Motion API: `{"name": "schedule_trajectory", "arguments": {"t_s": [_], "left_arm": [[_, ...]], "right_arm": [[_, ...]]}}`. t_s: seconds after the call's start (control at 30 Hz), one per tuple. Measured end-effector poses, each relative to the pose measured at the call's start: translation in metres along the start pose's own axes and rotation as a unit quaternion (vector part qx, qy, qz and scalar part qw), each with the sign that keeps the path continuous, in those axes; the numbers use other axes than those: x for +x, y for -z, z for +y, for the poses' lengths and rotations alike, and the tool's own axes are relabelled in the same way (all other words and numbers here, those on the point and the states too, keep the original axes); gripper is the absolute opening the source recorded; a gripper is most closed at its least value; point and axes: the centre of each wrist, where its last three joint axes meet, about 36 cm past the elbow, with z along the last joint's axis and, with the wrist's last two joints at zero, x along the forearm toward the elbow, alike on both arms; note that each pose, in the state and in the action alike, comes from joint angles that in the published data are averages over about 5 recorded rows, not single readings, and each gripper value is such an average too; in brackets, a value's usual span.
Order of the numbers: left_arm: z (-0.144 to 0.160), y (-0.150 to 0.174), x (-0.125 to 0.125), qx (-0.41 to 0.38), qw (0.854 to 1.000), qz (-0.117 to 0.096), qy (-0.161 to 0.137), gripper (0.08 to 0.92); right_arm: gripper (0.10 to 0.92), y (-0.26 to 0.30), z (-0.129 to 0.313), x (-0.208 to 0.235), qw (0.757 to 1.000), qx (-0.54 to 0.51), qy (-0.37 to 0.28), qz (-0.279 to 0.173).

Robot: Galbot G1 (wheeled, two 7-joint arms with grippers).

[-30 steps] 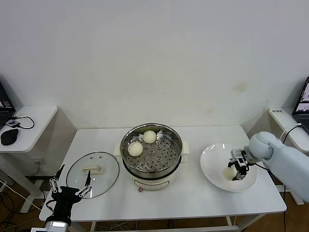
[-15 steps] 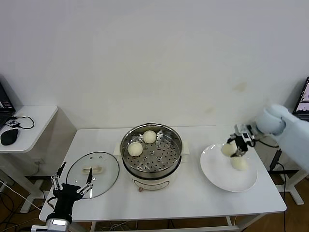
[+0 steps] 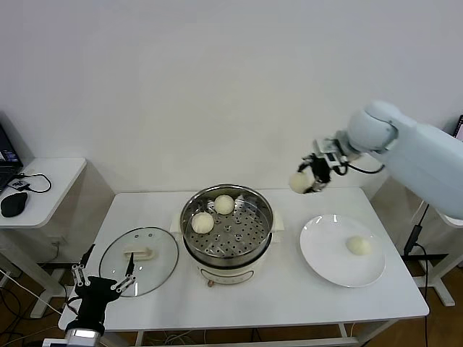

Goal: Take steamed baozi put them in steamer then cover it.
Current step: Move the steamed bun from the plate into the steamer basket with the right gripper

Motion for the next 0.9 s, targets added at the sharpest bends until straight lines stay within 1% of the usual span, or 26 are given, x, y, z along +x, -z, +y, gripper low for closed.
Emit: {"name": "schedule_trajectory", "arguments": {"t_s": [0.17,0.3,0.6,0.9], "left_arm": [[0.004,-0.002,0.001,-0.002,1.0,0.003,0.005,0.823],[0.007,-0.002,0.001,-0.004,1.0,0.005,0.009,0.823],[0.011,-0.005,0.0,-0.003,1.0,0.009,0.019,0.823],[0.011,-0.005,-0.002,0.003,1.0,0.006,0.026,0.823]], "right_arm": [[0.636,0.041,-0.015,-0.018,0.999,0.038,0.007,-0.017],[0.635,0.073,-0.016,-0.043,0.996,0.075,0.022,-0.033],[0.631,0.135,0.007,-0.097,0.98,0.18,0.055,-0.059],[0.635,0.174,0.027,-0.125,0.954,0.279,0.085,-0.073]]}}
